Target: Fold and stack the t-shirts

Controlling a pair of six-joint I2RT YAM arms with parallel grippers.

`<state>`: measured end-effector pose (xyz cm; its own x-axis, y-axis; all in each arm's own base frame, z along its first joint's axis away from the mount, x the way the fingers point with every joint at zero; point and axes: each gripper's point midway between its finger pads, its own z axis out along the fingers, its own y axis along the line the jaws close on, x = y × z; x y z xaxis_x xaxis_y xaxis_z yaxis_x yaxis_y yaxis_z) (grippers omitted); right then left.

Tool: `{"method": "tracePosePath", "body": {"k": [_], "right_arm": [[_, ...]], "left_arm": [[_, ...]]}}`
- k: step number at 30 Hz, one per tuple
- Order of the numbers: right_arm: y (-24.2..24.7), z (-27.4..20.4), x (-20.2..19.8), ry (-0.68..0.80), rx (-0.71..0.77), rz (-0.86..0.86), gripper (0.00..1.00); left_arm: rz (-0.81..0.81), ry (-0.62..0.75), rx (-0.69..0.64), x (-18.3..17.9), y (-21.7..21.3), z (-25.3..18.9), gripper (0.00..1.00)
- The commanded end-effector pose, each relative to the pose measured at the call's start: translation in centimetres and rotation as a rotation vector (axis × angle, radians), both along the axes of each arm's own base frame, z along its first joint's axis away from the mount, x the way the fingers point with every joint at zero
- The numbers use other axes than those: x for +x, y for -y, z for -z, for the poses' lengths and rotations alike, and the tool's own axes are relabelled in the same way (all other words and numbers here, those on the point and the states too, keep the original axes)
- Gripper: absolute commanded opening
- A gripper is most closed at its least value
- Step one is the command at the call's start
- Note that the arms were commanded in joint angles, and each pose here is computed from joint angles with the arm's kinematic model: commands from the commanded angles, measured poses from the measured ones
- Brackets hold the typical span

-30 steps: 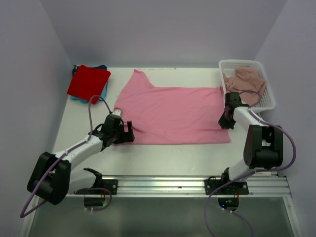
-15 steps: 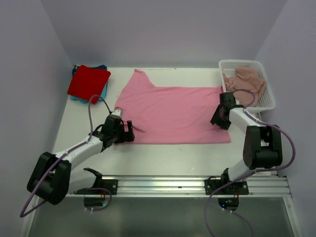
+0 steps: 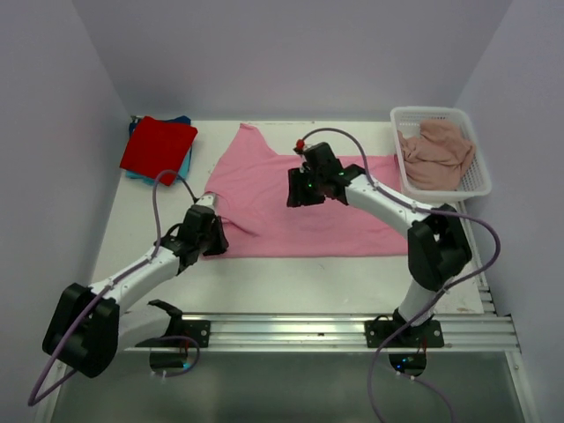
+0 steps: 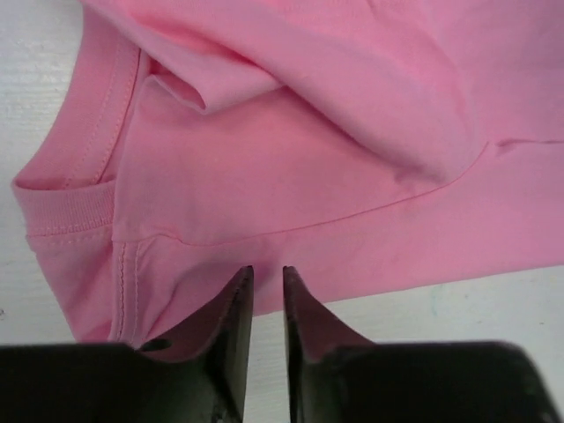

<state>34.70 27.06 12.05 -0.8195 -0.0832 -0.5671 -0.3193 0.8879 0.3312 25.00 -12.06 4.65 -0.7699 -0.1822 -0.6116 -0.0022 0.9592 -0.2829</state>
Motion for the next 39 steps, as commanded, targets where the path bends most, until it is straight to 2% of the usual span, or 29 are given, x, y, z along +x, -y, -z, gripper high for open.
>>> {"method": "tracePosePath", "body": {"k": [1,5,6,14,29,31,32,34,35,39], "right_arm": [[-3.2,1.7,-1.4,-0.09,-0.03,-0.122,0.47],[-6.4,2.9,-0.7,-0.103,-0.059,-0.177,0.47],[-6.8,3.1,-0.9,-0.112,-0.062,-0.191,0.48],[-11.5,4.1,-0.6,-0.123,-0.051,-0.3,0.48],[-15.7,7.6,3.0,-0.125,-0.032,-0.309,0.44],[-15.7,7.6,3.1,-0.119,-0.031,-0.302,0.36],[-15.7,7.8,3.1,-0.119,-0.033,-0.301,0.27],[-15.7,7.5,3.1,-0.114,-0.026,-0.298,0.19],[-15.6,7.7,3.1,-0.116,-0.03,-0.292,0.11],[-15.0,7.4,3.0,-0.104,-0.044,-0.287,0.05]], "left_arm": [[0.011,0.009,-0.023,0.9,0.9,0.2,0.2],[0.004,0.016,-0.019,1.3,0.9,0.7,0.03],[0.004,0.014,-0.016,1.3,0.9,0.9,0.01],[-0.002,0.012,-0.026,0.8,0.7,1.0,0.0],[-0.003,0.002,-0.034,-0.7,0.2,1.6,0.0],[-0.004,0.004,-0.034,-0.8,0.2,1.6,0.0],[-0.005,-0.002,-0.032,-1.0,0.1,1.8,0.0],[-0.006,-0.005,-0.03,-1.1,0.0,1.9,0.0],[-0.007,-0.011,-0.03,-1.3,0.0,2.1,0.0],[-0.009,-0.022,-0.029,-1.7,-0.2,2.7,0.0]]}}
